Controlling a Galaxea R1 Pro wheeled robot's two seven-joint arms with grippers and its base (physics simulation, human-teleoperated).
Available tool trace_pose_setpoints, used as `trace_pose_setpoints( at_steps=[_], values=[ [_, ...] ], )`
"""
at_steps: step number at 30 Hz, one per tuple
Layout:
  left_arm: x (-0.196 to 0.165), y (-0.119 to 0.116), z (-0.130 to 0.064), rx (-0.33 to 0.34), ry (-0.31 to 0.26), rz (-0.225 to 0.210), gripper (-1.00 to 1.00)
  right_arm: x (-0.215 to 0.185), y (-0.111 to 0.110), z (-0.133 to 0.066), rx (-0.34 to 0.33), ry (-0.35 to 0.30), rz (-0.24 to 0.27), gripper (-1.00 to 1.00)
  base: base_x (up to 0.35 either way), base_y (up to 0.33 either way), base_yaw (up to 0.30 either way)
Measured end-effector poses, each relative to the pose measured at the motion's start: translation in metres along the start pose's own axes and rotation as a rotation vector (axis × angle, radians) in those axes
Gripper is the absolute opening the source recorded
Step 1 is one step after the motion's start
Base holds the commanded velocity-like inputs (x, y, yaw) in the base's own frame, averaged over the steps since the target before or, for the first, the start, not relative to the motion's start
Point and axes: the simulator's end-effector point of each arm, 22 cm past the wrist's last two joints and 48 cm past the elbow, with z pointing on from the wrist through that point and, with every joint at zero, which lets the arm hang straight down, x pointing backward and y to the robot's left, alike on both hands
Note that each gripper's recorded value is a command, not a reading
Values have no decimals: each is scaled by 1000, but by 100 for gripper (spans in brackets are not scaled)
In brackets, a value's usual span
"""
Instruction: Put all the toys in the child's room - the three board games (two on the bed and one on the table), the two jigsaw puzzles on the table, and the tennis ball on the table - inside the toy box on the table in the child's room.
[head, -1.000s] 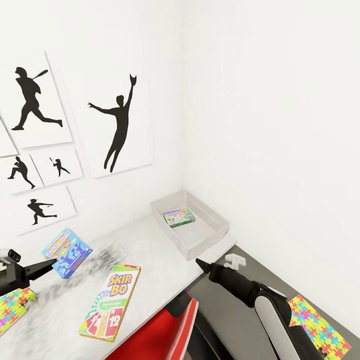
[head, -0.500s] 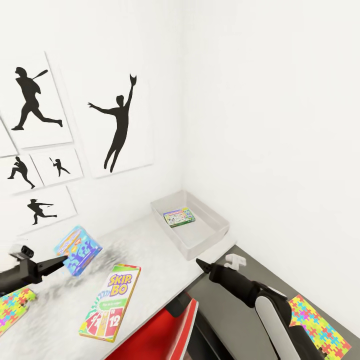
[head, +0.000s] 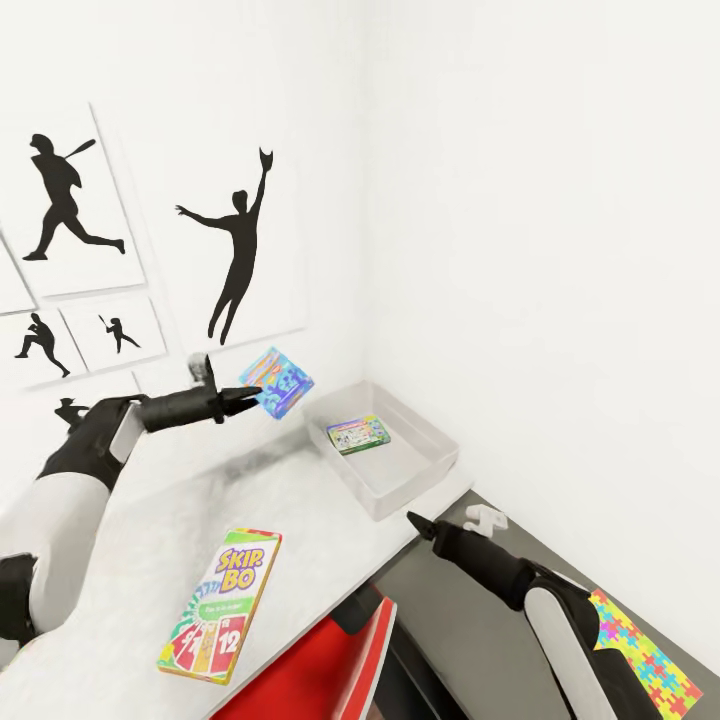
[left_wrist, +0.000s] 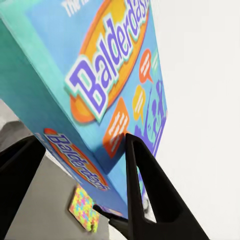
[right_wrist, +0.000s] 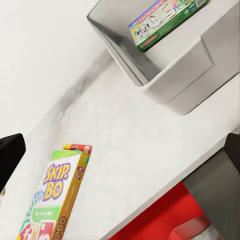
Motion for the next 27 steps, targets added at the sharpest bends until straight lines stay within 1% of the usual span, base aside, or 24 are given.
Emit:
trace_pose_setpoints(
  at_steps=[3, 7, 8, 12, 14, 16, 17, 18, 19, 20, 21, 23, 25, 27],
  values=[
    [-3, -3, 47, -60, 33, -7, -100, 0, 0, 0, 1, -1, 1, 100, 0, 0, 0],
    [5, -1, 100, -158, 90, -23, -100, -1, -1, 0, 1, -1, 1, 100, 0, 0, 0],
    [7, -2, 107, -167, 96, -23, -100, -1, -1, 0, 1, -1, 1, 100, 0, 0, 0],
    [33, -3, 156, -243, 159, -14, -100, -2, -1, -1, 2, -2, 0, 100, 0, 0, 0],
    [46, 0, 174, -288, 180, -5, -100, -2, -1, -1, 1, 1, -2, 100, 0, 0, 0],
    [48, 6, 180, -312, 165, -3, -100, 0, -1, 0, 1, 16, -3, 100, 0, 0, 0],
    [56, 13, 189, -316, 156, -12, -100, 5, -2, -1, 4, 43, -1, 100, 0, 0, 0],
    [60, 17, 192, -320, 154, -13, -100, 7, -4, -2, 7, 55, 1, 100, 0, 0, 0],
    [70, 23, 200, -317, 145, -27, -100, 12, -12, -5, 21, 92, 8, 100, 0, 0, 0],
    [73, 27, 202, -327, 144, -19, -100, 13, -15, -7, 27, 107, 12, 100, 0, 0, 0],
    [75, 29, 204, -328, 135, -26, -100, 16, -22, -11, 38, 133, 18, 100, 0, 0, 0],
    [78, 37, 206, -349, 126, -20, -100, 18, -32, -19, 45, 175, 34, 100, 0, 0, 0],
    [75, 40, 207, -358, 103, -9, -100, 14, -37, -28, 21, 187, 51, 100, 0, 0, 0],
    [74, 44, 208, -366, 84, 6, -100, 6, -32, -36, -47, 186, 66, 100, 0, 0, 0]
  ],
)
